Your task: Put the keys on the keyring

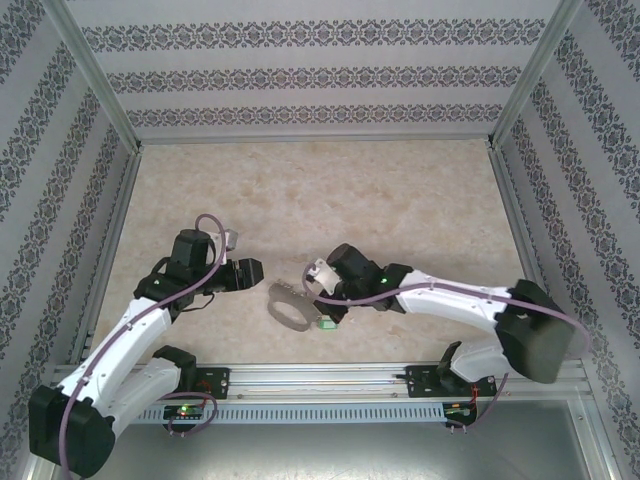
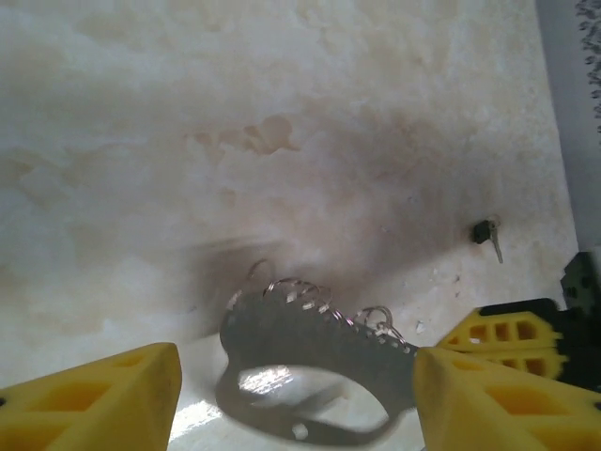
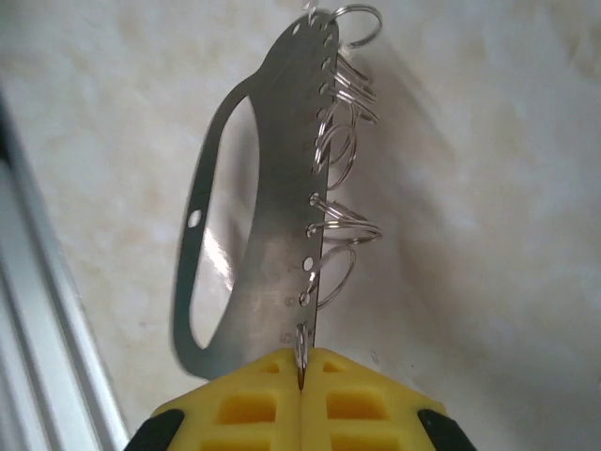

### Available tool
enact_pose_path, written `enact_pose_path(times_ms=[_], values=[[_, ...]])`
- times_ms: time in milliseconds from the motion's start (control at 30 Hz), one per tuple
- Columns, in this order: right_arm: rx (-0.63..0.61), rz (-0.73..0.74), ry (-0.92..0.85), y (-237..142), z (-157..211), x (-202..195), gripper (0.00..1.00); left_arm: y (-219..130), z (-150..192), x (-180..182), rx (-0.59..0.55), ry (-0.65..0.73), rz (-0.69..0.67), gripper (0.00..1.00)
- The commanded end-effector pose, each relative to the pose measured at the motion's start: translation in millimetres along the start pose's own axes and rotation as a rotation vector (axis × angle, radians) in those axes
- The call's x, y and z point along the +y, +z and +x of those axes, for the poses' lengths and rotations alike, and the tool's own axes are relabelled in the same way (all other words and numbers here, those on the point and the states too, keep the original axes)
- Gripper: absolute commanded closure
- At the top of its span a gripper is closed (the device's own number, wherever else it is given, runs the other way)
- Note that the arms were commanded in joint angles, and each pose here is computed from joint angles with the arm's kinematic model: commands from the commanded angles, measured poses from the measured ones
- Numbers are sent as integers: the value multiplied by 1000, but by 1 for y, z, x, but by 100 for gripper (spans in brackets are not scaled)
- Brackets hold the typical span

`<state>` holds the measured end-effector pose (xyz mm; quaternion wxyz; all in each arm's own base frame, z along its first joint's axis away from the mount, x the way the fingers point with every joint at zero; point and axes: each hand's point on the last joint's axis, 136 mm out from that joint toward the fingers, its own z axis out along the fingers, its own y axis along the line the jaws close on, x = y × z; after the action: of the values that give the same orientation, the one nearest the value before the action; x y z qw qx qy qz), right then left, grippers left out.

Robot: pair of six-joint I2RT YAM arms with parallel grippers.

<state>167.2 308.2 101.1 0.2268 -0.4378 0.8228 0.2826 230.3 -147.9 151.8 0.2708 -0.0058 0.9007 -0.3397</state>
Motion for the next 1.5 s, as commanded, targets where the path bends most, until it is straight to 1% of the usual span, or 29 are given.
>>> enact_pose_path(times_ms=[0, 33, 100, 167, 200, 233, 300, 367, 433, 500, 567, 700, 800, 933, 1033, 1100, 1167, 1233, 1367, 1467], values=[[-195, -78, -178, -28, -38, 27, 100, -21, -18, -41, -76, 105, 141, 45], [-252, -89, -214, -39, -48, 32, 100, -27, -21, -52, -99, 127, 191, 48], [-349, -107, -259, -57, -66, 38, 100, -41, -26, -74, -151, 184, 281, 51], [-428, -145, -292, -74, -82, 45, 100, -60, -29, -97, -216, 287, 356, 52], [-465, -159, -312, -82, -90, 48, 100, -71, -27, -109, -249, 366, 397, 52], [-493, -168, -333, -88, -97, 51, 100, -83, -25, -120, -285, 450, 434, 51], [-530, -193, -374, -98, -109, 57, 100, -100, -21, -131, -347, 576, 462, 54], [-552, -204, -410, -105, -119, 62, 100, -111, -17, -140, -380, 669, 495, 57], [-575, -197, -435, -109, -126, 62, 100, -114, -12, -146, -374, 740, 526, 56], [-596, -195, -452, -111, -130, 62, 100, -116, -11, -150, -360, 786, 537, 52], [-601, -189, -463, -111, -131, 60, 100, -119, -10, -154, -355, 838, 537, 52], [-612, -186, -482, -112, -130, 59, 100, -123, -9, -162, -354, 928, 570, 61], [-599, -175, -496, -113, -130, 59, 100, -123, -10, -165, -345, 985, 568, 67], [-598, -134, -507, -117, -129, 55, 100, -123, -9, -164, -318, 1067, 527, 69], [-591, -99, -517, -118, -128, 51, 100, -116, -2, -158, -270, 1131, 480, 70], [-575, -80, -521, -116, -127, 48, 100, -110, 3, -156, -238, 1163, 459, 69], [-567, -61, -533, -115, -127, 47, 100, -104, 7, -154, -204, 1185, 444, 66], [-567, -54, -541, -114, -127, 48, 100, -99, 9, -153, -191, 1209, 430, 66], [-555, -47, -554, -110, -127, 49, 100, -87, 11, -156, -166, 1254, 407, 69], [-552, -48, -559, -108, -127, 50, 100, -70, 13, -152, -132, 1313, 343, 72]])
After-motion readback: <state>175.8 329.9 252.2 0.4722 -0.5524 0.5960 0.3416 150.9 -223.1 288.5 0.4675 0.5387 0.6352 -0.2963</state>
